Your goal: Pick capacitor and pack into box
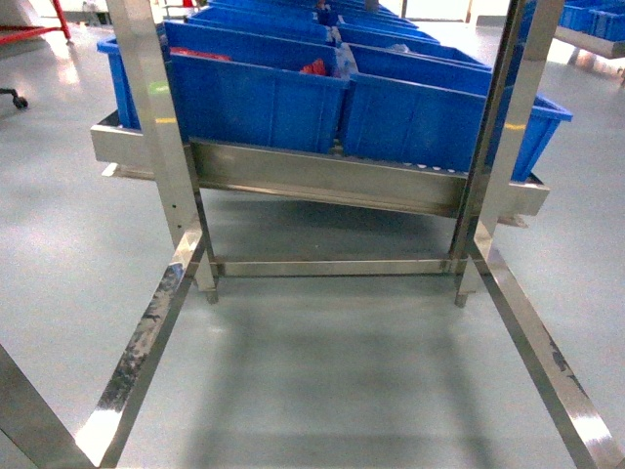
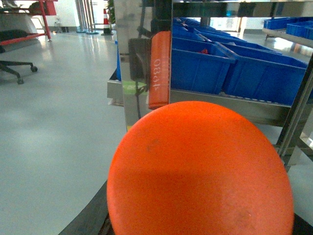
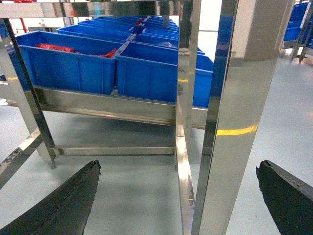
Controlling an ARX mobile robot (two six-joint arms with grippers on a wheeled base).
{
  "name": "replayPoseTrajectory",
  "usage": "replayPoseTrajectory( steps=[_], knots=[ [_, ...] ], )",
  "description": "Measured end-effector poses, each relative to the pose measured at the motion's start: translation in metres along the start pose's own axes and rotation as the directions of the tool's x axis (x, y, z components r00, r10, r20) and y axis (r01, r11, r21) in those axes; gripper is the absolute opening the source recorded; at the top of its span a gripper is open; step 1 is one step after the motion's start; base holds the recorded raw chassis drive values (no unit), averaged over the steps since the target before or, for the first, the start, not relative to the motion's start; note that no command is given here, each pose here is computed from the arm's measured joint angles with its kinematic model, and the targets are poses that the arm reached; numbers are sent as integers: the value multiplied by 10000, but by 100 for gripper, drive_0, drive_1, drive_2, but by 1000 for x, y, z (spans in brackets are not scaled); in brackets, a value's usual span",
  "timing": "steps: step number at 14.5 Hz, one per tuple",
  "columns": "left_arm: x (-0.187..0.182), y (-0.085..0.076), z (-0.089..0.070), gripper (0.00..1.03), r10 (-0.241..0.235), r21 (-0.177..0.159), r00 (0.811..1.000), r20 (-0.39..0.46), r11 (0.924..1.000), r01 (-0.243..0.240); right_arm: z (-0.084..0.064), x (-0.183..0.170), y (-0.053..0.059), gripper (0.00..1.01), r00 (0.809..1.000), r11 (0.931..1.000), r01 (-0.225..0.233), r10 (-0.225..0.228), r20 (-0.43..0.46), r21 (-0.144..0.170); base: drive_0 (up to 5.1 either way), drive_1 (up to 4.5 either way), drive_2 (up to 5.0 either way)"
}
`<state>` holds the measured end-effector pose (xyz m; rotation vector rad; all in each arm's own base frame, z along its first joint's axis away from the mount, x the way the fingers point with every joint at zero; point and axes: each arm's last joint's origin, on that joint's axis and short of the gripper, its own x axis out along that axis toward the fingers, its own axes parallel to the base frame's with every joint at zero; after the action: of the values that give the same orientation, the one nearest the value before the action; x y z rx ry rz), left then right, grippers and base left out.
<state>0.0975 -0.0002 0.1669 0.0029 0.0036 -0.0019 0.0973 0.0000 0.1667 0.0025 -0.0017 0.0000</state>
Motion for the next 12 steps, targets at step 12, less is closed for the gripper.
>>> replayPoseTrajectory(
  steps=[12],
  knots=[
    [0, 0, 0, 44, 19, 0, 10000, 4, 10000, -19, 0, 0, 0, 98, 10000, 10000, 0, 0, -27, 0, -326, 170, 170]
  ],
)
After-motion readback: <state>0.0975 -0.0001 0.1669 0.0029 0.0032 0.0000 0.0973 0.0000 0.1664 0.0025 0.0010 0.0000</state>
